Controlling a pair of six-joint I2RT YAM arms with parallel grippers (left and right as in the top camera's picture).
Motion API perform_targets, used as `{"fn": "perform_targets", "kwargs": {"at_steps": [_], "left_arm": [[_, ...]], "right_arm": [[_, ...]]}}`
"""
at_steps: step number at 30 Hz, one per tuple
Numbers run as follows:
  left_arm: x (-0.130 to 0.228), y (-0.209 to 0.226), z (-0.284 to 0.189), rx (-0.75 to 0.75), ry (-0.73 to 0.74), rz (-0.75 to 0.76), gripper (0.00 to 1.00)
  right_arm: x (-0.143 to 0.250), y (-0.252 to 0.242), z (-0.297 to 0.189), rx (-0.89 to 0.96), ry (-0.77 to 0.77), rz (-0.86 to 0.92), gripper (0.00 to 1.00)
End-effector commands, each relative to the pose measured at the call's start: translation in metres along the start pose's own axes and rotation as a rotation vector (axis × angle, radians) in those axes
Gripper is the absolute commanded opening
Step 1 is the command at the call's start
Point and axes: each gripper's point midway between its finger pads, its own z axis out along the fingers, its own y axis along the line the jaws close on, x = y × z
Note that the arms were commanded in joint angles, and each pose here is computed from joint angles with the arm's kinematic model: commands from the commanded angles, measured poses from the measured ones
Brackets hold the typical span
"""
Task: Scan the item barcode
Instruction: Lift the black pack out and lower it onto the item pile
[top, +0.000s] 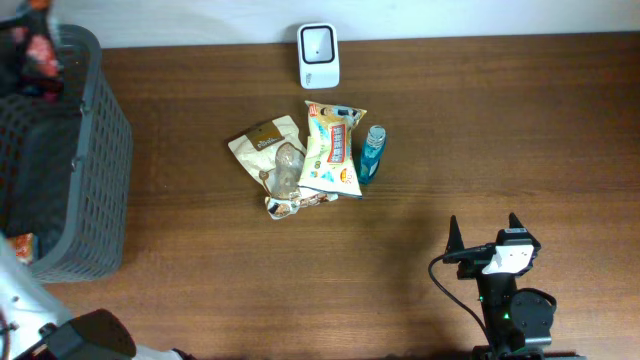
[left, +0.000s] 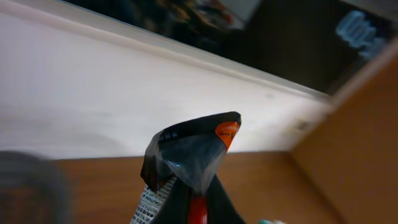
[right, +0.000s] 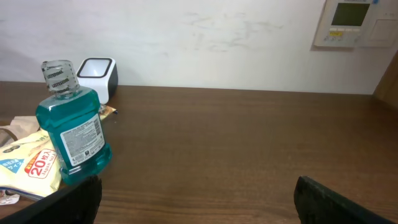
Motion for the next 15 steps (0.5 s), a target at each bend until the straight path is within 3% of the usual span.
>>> {"fn": "perform_targets", "kwargs": {"at_steps": [1, 5, 7, 11, 15], "left_arm": [[0.011, -0.075, 0.034, 0.21, 0.069, 0.02, 0.0], [0.034, -0.121, 0.065, 0.328, 0.145, 0.024, 0.0], [0.047, -0.131, 0.079, 0.317, 0.18, 0.004, 0.0], [0.085, -0.121, 0.107, 0.111, 0.28, -0.053, 0.0], [0.141, -0.092, 0.114, -0.221, 0.448, -0.031, 0.0]], "right_arm": [[0.004, -0.002, 0.0, 0.008, 0.005, -0.001, 0.98], [0.004, -0.002, 0.0, 0.008, 0.005, -0.001, 0.98], [0.004, -0.002, 0.0, 0.008, 0.005, -0.001, 0.98], [0.004, -0.002, 0.0, 0.008, 0.005, -0.001, 0.98], [0.004, -0.002, 0.0, 0.008, 0.005, -0.001, 0.98]]}}
